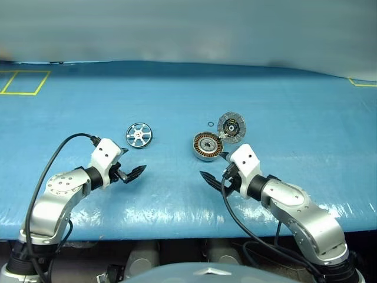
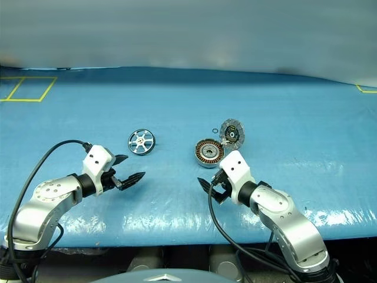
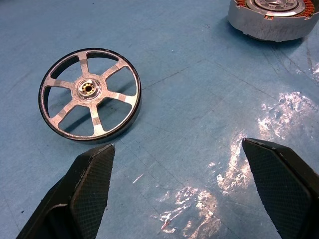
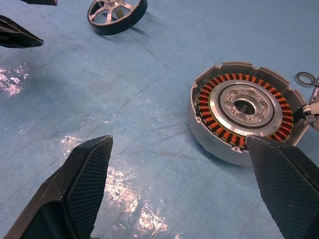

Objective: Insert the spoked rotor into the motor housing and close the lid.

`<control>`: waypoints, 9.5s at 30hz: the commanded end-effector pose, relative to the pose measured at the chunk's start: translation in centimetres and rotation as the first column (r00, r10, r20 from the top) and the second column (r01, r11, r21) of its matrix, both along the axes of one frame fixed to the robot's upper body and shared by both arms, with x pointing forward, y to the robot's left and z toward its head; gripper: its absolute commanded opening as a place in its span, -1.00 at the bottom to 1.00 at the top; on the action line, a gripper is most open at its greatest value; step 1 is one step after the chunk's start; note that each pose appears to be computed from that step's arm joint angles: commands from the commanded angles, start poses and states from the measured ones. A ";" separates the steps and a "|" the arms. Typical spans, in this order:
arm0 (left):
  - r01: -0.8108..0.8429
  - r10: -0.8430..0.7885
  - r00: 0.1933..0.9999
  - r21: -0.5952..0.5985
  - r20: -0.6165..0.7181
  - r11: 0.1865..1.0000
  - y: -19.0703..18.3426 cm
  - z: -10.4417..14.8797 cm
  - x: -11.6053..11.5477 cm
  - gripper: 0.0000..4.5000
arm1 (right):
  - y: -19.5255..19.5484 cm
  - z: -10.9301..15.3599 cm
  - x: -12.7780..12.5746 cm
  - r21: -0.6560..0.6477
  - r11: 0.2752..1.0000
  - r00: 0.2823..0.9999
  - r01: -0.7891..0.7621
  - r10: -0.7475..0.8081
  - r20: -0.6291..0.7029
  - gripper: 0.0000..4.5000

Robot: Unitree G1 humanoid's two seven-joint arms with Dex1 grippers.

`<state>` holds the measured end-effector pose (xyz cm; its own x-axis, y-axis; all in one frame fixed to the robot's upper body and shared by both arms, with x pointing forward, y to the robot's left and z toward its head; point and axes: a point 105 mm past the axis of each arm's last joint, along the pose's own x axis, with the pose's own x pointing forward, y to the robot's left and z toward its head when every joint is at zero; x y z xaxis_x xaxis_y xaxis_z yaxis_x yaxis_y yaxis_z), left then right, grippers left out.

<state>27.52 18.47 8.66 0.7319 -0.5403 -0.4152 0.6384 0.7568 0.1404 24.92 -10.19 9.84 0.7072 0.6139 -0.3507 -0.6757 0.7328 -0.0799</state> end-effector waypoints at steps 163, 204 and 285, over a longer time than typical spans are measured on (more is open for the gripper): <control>0.152 -0.146 0.983 -0.047 0.111 0.987 -2.3 -0.3 -2.4 1.00 | -5.0 16.4 10.8 0.464 0.819 0.804 0.336 -0.507 0.312 0.87; 0.134 -0.091 0.971 -0.187 0.222 0.973 -4.6 -1.1 -3.7 1.00 | 0.9 -1.4 17.5 0.170 0.906 0.903 0.388 -0.411 0.128 0.87; 0.164 -0.117 0.957 -0.163 0.265 0.973 -4.2 -0.7 -3.4 1.00 | 7.8 3.7 -1.5 0.221 0.961 0.986 -0.166 0.167 0.015 -0.68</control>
